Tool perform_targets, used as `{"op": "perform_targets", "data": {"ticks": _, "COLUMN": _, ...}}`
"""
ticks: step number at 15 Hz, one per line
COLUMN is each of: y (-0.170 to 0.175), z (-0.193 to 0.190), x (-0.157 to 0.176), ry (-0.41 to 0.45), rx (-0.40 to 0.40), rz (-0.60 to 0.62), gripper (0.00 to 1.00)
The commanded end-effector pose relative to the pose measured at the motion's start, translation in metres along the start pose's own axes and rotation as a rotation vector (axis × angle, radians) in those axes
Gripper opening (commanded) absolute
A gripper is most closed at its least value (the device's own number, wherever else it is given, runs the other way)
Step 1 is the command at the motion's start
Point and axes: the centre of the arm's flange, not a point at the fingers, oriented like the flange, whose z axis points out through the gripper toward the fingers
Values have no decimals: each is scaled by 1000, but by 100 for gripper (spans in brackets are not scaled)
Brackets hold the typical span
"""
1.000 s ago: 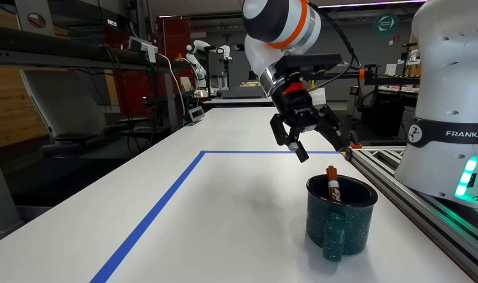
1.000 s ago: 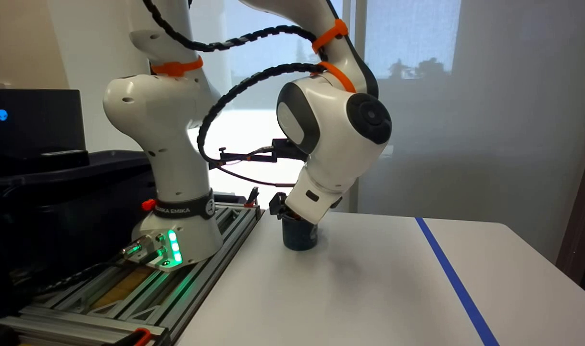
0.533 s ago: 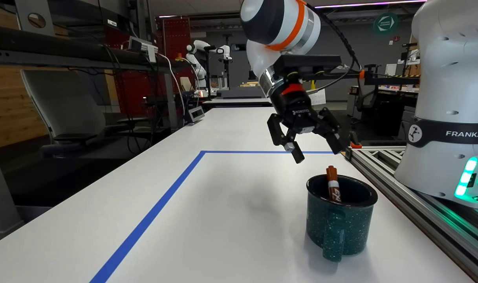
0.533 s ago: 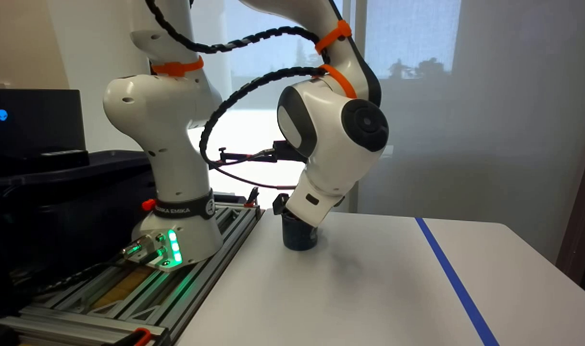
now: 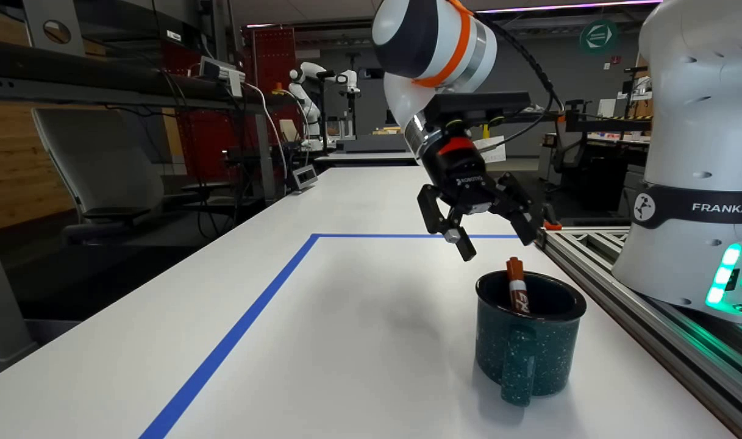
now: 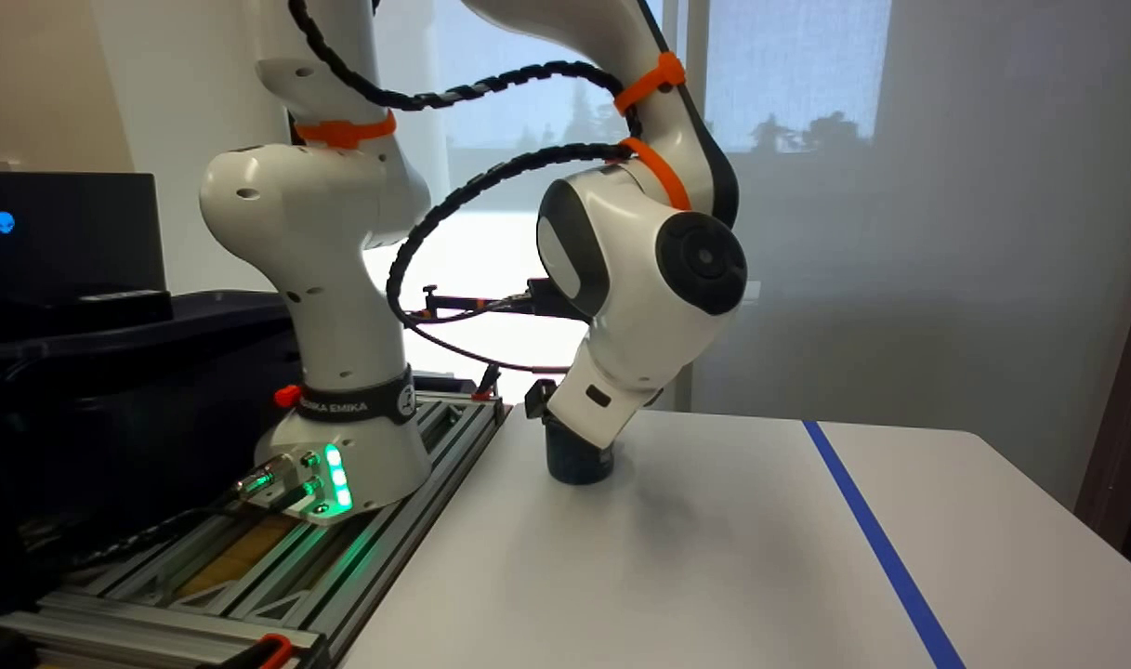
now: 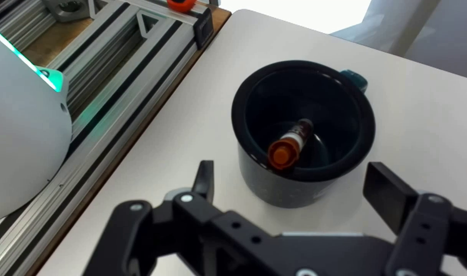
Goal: Remove the marker from the cup
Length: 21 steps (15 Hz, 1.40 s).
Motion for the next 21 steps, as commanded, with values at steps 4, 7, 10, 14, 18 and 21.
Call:
{"op": "perform_targets", "data": {"ticks": 4, "y": 52, "z": 41, "x": -37, "ry": -12, "rx": -54, "rz": -25, "gripper": 100}}
{"op": "perform_targets", "data": {"ticks": 7, "y": 50, "z": 39, "x": -41, "ry": -14, "rx": -48, "rz": -35, "gripper": 100}}
{"op": "perform_targets", "data": {"ticks": 10, "y": 50, "z": 38, "x": -43, "ry": -16, "rx": -49, "rz": -37, "gripper": 100}}
{"op": "perform_targets", "data": {"ticks": 14, "y": 50, "z": 37, "x": -48, "ry": -30, "rx": -61, "rz": -43, "gripper": 100}}
{"op": "perform_targets", "data": {"ticks": 18, "y": 50, "z": 39, "x": -52, "ry": -53, "rx": -78, "rz": -54, "gripper": 100}}
{"op": "perform_targets", "data": {"ticks": 21, "y": 51, "z": 42, "x": -52, "ry": -56, "rx": -83, "rz": -57, "gripper": 100}}
